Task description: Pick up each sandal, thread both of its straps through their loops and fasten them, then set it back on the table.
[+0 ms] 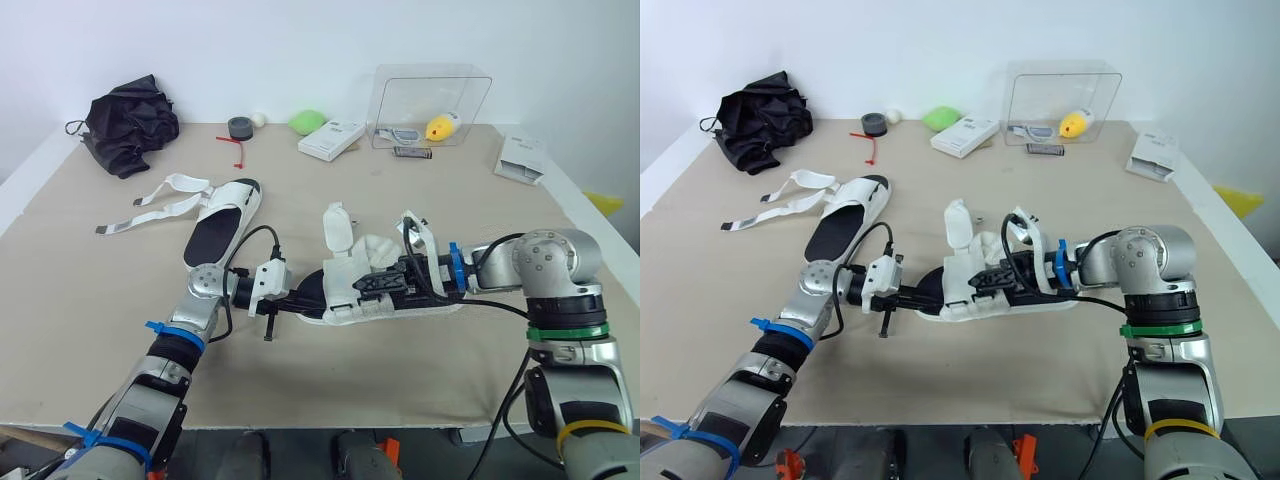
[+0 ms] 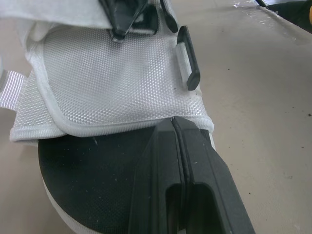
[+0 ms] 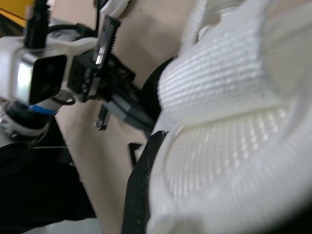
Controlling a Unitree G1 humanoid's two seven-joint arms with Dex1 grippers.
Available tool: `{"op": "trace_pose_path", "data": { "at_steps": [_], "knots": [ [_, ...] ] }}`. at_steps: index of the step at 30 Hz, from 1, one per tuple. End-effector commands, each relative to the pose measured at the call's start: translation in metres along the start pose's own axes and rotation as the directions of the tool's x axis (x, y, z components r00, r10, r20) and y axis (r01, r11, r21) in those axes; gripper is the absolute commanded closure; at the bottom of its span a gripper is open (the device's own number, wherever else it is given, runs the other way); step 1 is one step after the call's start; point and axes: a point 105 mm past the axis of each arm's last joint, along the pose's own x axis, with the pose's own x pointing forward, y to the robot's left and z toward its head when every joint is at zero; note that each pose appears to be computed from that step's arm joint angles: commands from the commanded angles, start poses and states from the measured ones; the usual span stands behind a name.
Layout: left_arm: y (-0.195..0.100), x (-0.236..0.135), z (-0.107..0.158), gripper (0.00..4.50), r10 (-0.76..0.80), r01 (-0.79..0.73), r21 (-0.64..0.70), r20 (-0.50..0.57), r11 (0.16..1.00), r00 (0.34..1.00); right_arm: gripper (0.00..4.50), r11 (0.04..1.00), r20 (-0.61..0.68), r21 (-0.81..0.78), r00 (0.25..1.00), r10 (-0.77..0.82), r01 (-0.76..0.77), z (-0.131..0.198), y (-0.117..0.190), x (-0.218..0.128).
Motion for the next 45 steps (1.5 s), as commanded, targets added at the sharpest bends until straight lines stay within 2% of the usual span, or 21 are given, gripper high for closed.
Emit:
{"op": "trace_pose_path", "data": {
  "at_steps": [1, 4, 16, 26, 30, 36, 45],
  "knots": [
    [-0.017, 0.002, -0.024, 4.5, -0.047, 0.041, -0.092, -0.062, 0.995, 0.997, 4.44, 0.994, 0.026, -0.03, 0.994, 0.106, -0.106, 0.009, 0.02, -0.008],
    [-0.017, 0.002, -0.024, 4.5, -0.048, 0.042, -0.093, -0.063, 0.995, 0.997, 4.44, 0.99, 0.007, -0.042, 0.991, 0.135, -0.135, 0.004, 0.027, -0.008],
    [-0.02, 0.001, -0.026, 4.5, -0.049, 0.043, -0.098, -0.066, 0.994, 0.997, 4.44, 0.997, -0.011, 0.008, 0.997, 0.071, -0.071, -0.007, 0.014, -0.002],
    [-0.019, 0.001, -0.025, 4.5, -0.04, 0.034, -0.107, -0.06, 0.994, 0.997, 4.44, 0.985, 0.101, -0.014, 0.98, 0.173, -0.173, 0.032, 0.035, -0.023],
    [-0.019, 0.001, -0.026, 4.5, -0.038, 0.031, -0.113, -0.057, 0.993, 0.998, 4.44, 0.994, 0.134, 0.016, 0.985, 0.105, -0.108, 0.042, 0.025, -0.018],
    [-0.019, 0.0, -0.026, 4.5, -0.033, 0.026, -0.114, -0.058, 0.993, 0.998, 4.44, 0.999, 0.067, 0.017, 0.997, 0.042, -0.044, 0.02, 0.015, -0.001],
    [-0.019, -0.002, -0.027, 4.5, -0.029, 0.021, -0.119, -0.061, 0.993, 0.998, 4.44, 0.989, 0.034, -0.018, 0.988, 0.149, -0.149, 0.008, 0.033, -0.006]
  ]
}}
